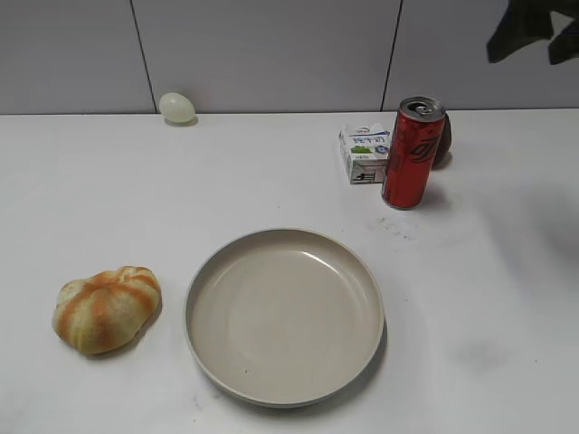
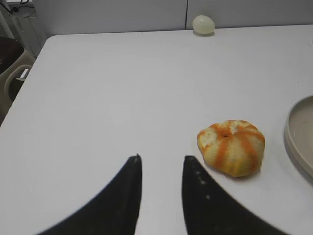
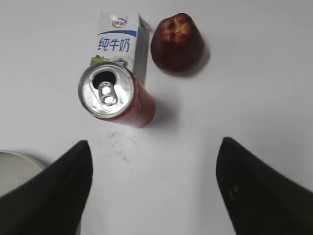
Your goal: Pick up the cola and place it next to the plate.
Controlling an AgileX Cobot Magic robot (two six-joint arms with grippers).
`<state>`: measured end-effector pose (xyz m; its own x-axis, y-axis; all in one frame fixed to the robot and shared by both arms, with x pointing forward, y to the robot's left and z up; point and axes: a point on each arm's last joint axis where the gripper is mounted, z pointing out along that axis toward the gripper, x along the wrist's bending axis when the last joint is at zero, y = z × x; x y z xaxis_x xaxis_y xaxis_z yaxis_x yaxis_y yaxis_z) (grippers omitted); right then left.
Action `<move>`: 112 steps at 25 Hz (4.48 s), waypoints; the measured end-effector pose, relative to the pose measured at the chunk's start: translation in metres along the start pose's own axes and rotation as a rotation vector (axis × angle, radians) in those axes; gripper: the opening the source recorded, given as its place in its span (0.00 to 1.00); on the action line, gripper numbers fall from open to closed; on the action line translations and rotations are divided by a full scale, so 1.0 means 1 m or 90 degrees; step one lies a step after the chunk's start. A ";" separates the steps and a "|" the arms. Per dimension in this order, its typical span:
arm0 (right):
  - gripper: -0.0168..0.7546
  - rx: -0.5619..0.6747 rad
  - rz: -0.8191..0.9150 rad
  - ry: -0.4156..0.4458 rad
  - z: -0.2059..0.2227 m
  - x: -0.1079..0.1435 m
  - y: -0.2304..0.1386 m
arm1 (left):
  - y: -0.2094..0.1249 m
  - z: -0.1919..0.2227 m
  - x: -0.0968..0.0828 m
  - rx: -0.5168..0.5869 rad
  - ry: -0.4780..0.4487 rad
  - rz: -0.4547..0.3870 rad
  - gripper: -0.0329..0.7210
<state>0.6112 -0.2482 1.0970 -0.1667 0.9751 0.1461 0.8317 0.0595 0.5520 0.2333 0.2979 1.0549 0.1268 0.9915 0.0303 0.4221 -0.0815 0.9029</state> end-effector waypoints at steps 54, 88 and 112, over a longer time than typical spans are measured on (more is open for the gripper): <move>0.71 0.171 -0.040 -0.025 0.055 0.058 0.020 | 0.000 0.000 0.000 0.000 0.000 0.000 0.35; 0.78 0.137 -0.095 0.031 0.052 0.080 -0.147 | 0.000 0.000 0.000 0.000 0.000 0.000 0.35; 0.86 0.193 0.042 -0.078 0.041 -0.005 0.001 | 0.000 0.000 0.000 0.000 0.000 0.000 0.35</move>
<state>0.6344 -0.2443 1.0632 -0.0570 0.9964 0.0630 0.9616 0.0378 0.2718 0.2333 0.2979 1.0549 0.1268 0.9915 0.0303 0.4221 -0.0815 0.9029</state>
